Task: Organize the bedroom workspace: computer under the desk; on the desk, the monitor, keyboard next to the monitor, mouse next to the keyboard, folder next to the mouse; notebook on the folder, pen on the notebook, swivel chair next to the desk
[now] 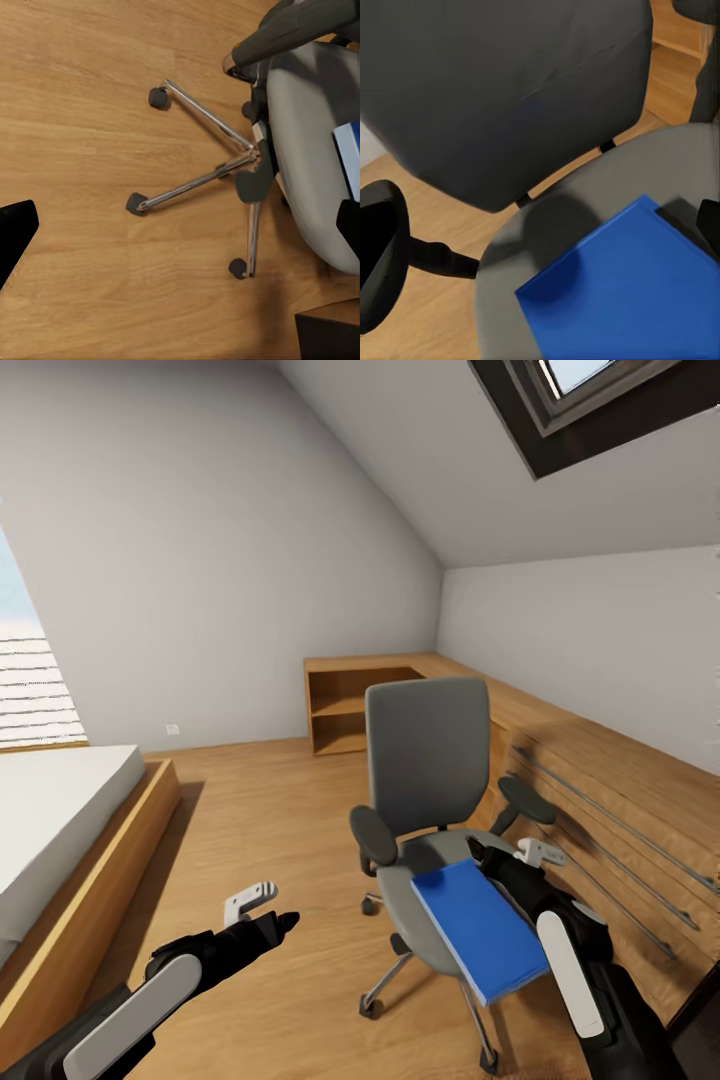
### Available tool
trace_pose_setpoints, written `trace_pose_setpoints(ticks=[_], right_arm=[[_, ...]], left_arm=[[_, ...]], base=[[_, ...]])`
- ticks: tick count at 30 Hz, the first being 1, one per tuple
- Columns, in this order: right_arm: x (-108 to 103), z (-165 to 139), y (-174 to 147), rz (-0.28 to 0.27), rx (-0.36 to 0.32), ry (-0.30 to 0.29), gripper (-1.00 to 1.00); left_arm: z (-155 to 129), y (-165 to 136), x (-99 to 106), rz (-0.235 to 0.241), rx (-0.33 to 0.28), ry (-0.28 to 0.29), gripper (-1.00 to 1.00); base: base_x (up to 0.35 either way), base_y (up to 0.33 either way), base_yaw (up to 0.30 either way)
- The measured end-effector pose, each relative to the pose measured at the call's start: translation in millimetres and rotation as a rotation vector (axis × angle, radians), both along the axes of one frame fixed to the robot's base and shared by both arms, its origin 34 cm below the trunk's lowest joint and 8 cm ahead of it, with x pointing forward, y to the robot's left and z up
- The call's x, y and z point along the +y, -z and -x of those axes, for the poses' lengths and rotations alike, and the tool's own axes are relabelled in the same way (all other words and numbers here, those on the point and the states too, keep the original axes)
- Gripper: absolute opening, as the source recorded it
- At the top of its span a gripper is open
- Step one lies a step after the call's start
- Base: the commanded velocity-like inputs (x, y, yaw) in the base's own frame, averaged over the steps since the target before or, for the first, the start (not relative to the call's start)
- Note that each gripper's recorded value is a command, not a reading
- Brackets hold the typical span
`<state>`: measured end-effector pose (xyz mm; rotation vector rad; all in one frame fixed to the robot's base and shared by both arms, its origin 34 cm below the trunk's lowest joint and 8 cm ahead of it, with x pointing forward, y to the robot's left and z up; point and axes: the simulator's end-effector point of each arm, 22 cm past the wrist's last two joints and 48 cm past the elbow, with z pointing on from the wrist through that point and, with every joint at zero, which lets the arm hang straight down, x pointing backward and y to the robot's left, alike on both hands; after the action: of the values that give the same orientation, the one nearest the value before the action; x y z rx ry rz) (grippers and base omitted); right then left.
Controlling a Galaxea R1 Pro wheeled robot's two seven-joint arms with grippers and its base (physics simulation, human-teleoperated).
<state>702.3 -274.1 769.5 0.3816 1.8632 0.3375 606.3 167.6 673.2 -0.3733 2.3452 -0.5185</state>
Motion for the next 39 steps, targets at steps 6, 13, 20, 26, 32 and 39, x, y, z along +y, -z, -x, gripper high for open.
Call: trace_pose_setpoints(ticks=[6, 13, 20, 26, 32, 39], right_arm=[[-12, 1, 0, -0.006, 0.0, 0.025, 1.0], [-25, 2, 5, -0.019, 0.011, 0.054, 1.0], [-46, 5, 9, -0.043, 0.017, 0.104, 1.0], [-41, 4, 6, -0.114, 0.008, 0.1, 1.0], [-56, 9, 26, -0.155, 0.023, 0.131, 1.0], [-84, 21, 61, -0.288, 0.057, 0.203, 1.0]], left_arm=[[0, -1, 0, 0.001, -0.004, 0.002, 1.0], [-1, -3, 0, 0.002, -0.008, 0.001, 1.0], [-1, -3, 4, -0.006, -0.006, -0.007, 1.0], [-3, -6, 6, -0.004, -0.012, -0.015, 1.0], [-8, -1, 12, 0.008, -0.031, -0.046, 1.0], [-5, 13, 11, 0.01, -0.032, -0.048, 1.0]], base=[[0.128, 0.312, -0.282], [-0.013, 0.324, -0.286], [-0.181, 0.268, -0.22], [-0.066, 0.051, -0.027], [-0.002, 0.002, -0.001], [0.0, 0.0, 0.0]])
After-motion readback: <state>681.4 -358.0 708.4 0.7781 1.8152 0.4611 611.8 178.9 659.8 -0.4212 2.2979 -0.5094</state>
